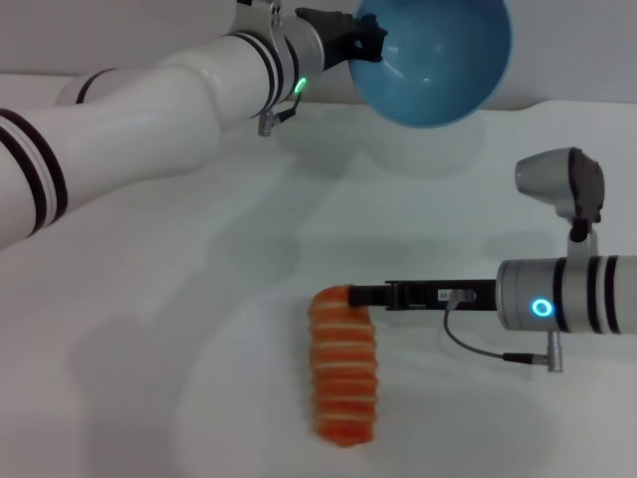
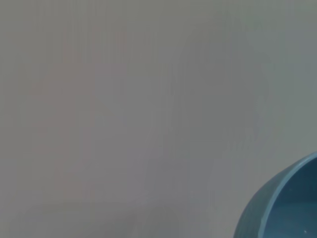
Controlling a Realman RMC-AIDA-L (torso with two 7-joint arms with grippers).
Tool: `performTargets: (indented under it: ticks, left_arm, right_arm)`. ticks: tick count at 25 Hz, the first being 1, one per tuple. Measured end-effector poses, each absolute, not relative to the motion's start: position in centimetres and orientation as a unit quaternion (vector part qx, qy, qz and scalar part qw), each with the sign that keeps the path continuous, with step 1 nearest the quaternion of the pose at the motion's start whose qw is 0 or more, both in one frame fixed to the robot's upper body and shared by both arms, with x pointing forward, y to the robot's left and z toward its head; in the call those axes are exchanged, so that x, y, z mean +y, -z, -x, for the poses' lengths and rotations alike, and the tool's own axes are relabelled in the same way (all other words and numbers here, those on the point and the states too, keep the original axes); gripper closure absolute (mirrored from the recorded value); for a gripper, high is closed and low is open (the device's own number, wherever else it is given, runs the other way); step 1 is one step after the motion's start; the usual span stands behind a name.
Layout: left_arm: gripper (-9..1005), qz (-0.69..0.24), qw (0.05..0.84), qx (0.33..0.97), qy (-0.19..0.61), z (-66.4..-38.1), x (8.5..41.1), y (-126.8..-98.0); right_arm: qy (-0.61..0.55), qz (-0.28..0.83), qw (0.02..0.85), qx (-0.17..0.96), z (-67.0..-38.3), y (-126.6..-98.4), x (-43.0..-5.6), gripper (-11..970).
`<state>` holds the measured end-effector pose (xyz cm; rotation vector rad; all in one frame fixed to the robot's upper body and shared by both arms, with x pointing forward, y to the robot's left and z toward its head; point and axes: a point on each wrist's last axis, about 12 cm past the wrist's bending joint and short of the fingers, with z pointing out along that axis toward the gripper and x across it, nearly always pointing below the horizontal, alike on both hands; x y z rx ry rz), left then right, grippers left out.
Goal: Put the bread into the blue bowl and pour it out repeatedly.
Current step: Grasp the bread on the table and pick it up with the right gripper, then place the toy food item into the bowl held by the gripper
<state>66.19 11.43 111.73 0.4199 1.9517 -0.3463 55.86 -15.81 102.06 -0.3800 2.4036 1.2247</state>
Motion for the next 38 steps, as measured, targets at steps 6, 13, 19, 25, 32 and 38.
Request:
performTargets:
  ticks: [6,13,19,25,32,38]
  left_arm:
    - [997,-0.171,0.525,0.822,0.143,-66.2,11.8,-111.5]
    - [996,-0.17,0.502,0.836,0.143,-66.2,12.0,-110.9]
    - [996,-0.166,0.481,0.849,0.144,-66.4,12.3,-110.8]
    - [997,-0.174,0.422,0.878,0.144,-66.2,12.7,-109.9]
    - [996,-0.18,0.369,0.901,0.138,-66.2,13.0,-109.3]
    - [997,-0.188,0.342,0.91,0.138,-65.7,13.0,-108.8]
  right_arm:
    - [-0.447,0.154,0.233,0.85,-56.3,-102.9,-17.3,889]
    - [-0.456,0.198,0.275,0.823,-57.3,-105.1,-18.9,911]
    - [-0.457,0.213,0.313,0.805,-57.9,-107.5,-20.6,915]
    - [-0.446,0.224,0.362,0.787,-58.3,-111.1,-22.8,918]
    - [-0.426,0.223,0.417,0.771,-58.5,-113.9,-25.4,918]
    - [-0.422,0.207,0.449,0.76,-58.6,-115.3,-26.9,919]
